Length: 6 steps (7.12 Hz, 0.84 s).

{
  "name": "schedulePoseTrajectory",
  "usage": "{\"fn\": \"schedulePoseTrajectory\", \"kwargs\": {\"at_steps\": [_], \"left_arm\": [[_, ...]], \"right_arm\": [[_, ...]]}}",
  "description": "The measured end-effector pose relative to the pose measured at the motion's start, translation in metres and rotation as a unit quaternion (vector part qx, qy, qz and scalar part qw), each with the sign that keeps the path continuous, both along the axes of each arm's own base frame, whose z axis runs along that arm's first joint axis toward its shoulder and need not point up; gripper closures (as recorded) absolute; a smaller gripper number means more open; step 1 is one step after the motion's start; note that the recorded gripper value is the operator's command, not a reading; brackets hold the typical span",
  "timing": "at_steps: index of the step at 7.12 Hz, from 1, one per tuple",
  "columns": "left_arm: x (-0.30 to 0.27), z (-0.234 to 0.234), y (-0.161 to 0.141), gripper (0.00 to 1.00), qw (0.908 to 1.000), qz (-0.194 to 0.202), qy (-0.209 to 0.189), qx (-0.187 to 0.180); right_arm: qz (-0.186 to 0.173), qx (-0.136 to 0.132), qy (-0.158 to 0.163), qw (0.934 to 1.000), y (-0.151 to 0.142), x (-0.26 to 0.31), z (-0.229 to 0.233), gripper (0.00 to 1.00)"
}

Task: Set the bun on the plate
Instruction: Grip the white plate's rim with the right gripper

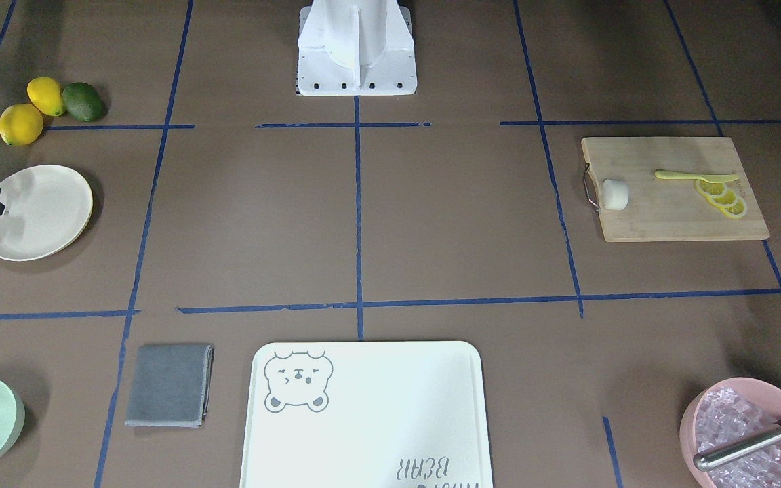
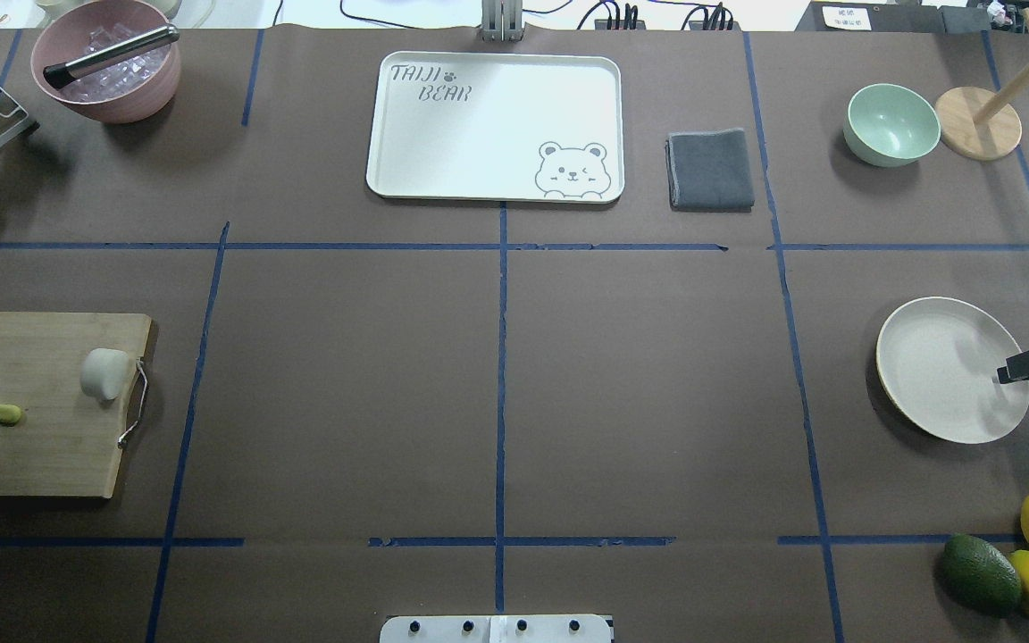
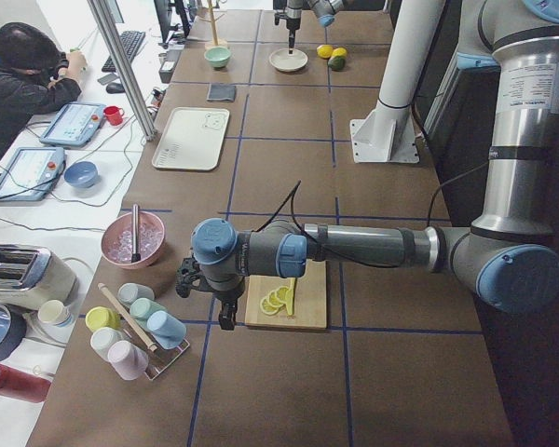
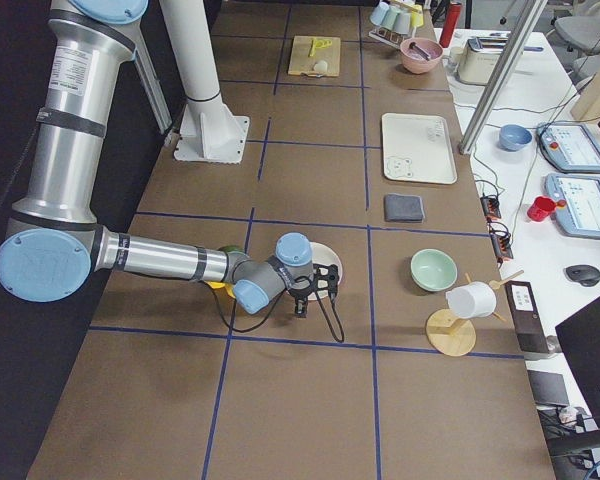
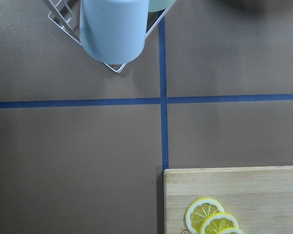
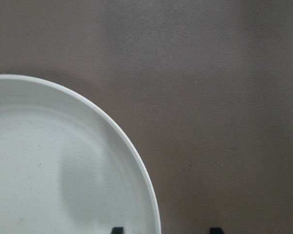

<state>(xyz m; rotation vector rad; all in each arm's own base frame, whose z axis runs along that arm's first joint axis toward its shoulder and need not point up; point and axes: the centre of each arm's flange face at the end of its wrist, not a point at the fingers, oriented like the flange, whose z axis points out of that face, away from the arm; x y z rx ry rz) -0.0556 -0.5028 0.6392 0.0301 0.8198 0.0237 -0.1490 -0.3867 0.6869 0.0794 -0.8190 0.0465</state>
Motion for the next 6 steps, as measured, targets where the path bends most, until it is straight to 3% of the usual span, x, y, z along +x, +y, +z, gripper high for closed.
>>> {"fn": "schedulePoseTrajectory", "kwargs": {"at_steps": [4, 6], "left_arm": [[-0.001, -0.001, -0.001, 0.00, 1.0000, -0.001, 0.000, 0.001], [0.000, -0.003, 0.000, 0.00, 1.0000, -0.001, 0.000, 0.002]], "right_arm": [[-0.001, 0.011, -0.010, 0.9999, 0.000, 0.001, -0.010, 1.00], [0.000, 0.027, -0.046, 0.9986, 0.001, 0.013, -0.027, 1.00]]}}
